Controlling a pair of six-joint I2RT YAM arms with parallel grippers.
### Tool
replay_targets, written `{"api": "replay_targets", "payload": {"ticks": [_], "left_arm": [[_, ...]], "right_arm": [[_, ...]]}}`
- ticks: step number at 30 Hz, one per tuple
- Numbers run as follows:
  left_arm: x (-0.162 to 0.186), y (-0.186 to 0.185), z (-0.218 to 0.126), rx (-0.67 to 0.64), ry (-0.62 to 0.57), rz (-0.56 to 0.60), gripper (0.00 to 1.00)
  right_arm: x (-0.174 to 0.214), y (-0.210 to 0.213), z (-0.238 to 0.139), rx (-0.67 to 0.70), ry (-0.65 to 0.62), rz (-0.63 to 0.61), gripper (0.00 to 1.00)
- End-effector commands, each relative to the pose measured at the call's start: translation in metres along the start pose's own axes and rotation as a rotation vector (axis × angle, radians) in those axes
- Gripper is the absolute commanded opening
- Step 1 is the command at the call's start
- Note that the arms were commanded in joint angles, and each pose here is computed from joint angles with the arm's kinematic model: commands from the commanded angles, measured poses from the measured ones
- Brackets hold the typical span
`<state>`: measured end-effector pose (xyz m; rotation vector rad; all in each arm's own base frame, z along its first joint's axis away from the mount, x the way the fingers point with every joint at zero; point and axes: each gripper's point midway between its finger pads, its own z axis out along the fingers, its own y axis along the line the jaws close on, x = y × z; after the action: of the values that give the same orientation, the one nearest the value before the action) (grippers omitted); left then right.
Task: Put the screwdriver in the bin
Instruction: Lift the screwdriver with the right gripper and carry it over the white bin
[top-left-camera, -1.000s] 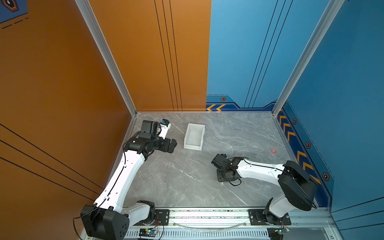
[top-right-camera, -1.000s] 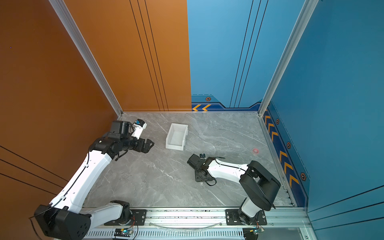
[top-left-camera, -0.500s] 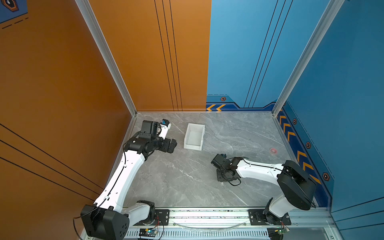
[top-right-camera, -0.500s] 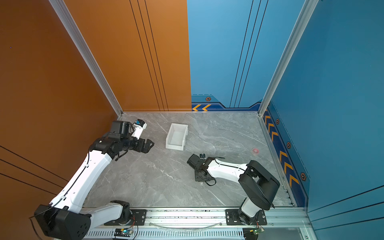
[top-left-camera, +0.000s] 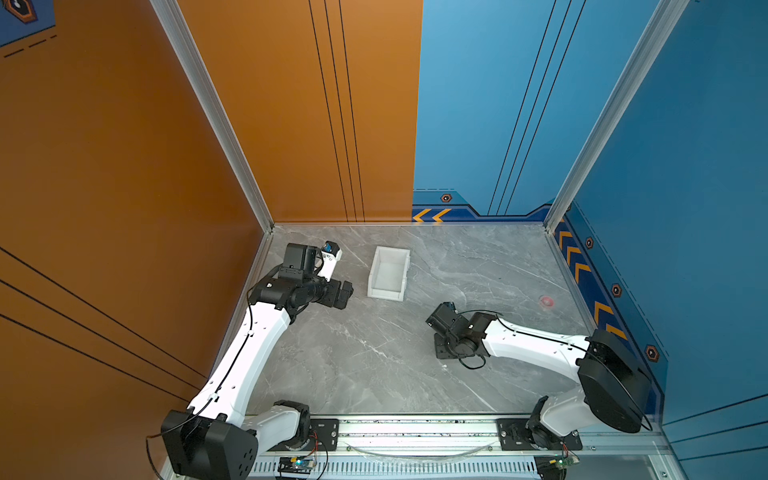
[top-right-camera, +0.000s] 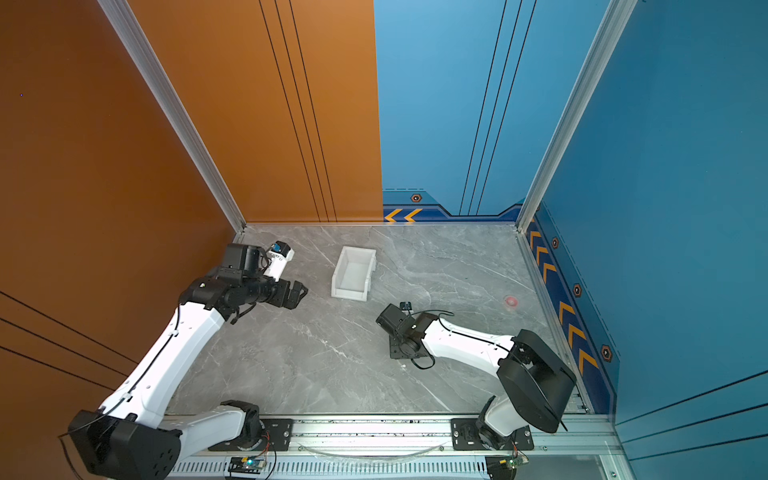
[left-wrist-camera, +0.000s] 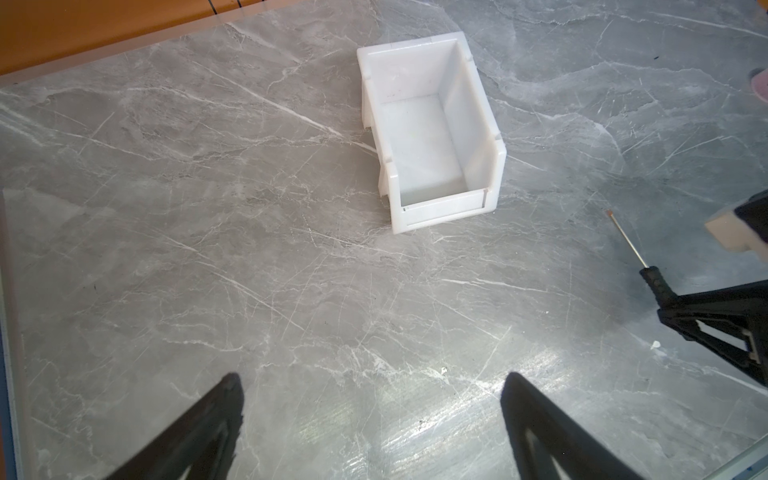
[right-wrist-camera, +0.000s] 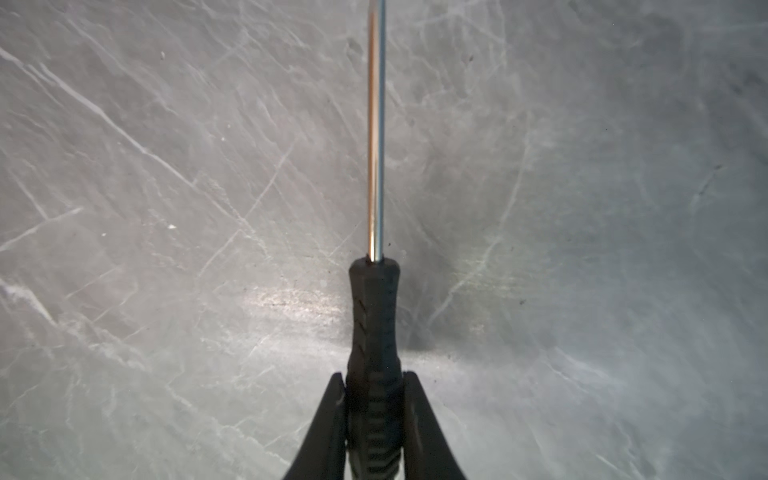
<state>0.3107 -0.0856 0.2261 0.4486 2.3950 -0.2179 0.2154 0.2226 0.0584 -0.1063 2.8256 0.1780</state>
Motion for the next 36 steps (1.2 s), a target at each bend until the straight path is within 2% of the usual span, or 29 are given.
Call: {"api": "replay_targets", "payload": {"ticks": [1, 6, 12, 19, 30, 36], "left_arm": [[0.012, 0.0, -0.005, -0.009, 0.022, 0.051, 0.98], [0.022, 0.006, -0.001, -0.035, 0.068, 0.043, 0.98], [0.018, 0.008, -0.005, -0.042, 0.056, 0.007, 0.98], [0.013, 0.006, -0.007, -0.032, 0.046, -0.006, 0.98], [0.013, 0.005, -0.01, -0.016, 0.042, -0.017, 0.98], [0.011, 0.008, -0.011, -0.017, 0.035, -0.03, 0.98]], "right_arm": [[-0.017, 0.002, -0.023, 0.005, -0.035, -0.017, 0.16], [-0.038, 0.015, -0.04, -0.029, -0.073, -0.014, 0.16], [-0.063, 0.035, -0.054, -0.055, -0.103, -0.04, 0.16], [-0.113, 0.074, -0.068, -0.121, -0.161, -0.07, 0.16], [-0.196, 0.133, -0.049, -0.22, -0.199, -0.064, 0.17], [-0.219, 0.146, -0.015, -0.238, -0.172, -0.049, 0.17]]}}
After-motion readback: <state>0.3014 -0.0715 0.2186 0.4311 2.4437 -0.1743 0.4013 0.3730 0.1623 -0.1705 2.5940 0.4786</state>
